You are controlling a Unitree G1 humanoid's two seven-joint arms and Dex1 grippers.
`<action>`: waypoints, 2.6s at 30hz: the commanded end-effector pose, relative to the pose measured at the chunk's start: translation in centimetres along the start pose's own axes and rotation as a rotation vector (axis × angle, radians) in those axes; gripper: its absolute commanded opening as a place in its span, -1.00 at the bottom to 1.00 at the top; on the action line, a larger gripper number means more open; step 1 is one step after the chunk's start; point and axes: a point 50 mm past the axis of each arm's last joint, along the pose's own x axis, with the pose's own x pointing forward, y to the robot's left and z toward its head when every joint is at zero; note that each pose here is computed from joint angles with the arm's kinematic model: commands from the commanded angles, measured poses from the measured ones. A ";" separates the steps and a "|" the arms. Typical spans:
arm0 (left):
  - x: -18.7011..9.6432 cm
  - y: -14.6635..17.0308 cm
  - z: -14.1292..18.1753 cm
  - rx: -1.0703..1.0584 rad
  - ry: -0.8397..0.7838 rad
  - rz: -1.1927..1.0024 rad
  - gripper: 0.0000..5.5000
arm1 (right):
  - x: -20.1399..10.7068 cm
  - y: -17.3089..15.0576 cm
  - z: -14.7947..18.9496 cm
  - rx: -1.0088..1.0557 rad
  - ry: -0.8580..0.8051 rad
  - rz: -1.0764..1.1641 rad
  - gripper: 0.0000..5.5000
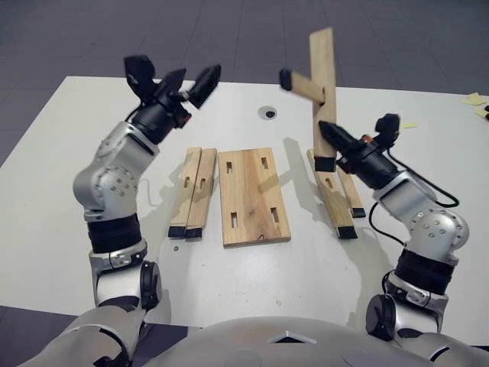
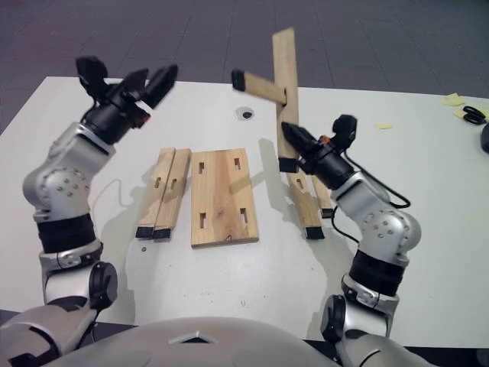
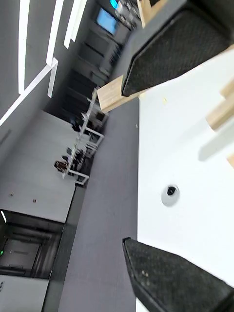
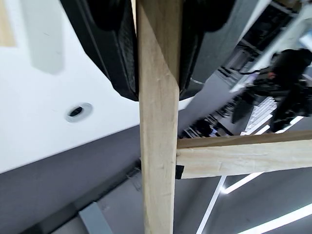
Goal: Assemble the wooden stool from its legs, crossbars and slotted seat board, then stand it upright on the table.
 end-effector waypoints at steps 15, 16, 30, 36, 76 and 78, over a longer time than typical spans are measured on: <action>1.7 -3.7 -0.5 -0.340 0.327 -0.465 0.96 | 1.1 4.6 -3.3 0.074 0.308 0.466 -0.62; 1.9 -3.8 -0.5 -0.343 0.323 -0.465 0.96 | 1.1 4.6 -3.6 0.069 0.317 0.464 -0.62; 1.3 -4.0 -0.3 -0.382 0.346 -0.535 0.18 | 0.9 4.8 -4.4 0.084 0.311 0.466 -0.62; 1.4 -4.2 -0.6 -0.395 0.340 -0.542 -0.16 | 0.9 4.9 -4.9 0.082 0.314 0.463 -0.62; -3.2 -1.4 3.6 0.155 0.037 -0.030 -0.63 | -5.5 -2.0 -10.5 -0.942 0.799 0.016 0.96; -3.1 -1.6 4.3 0.117 -0.007 -0.045 -0.63 | -5.1 -1.4 -11.4 -0.923 0.805 0.076 0.96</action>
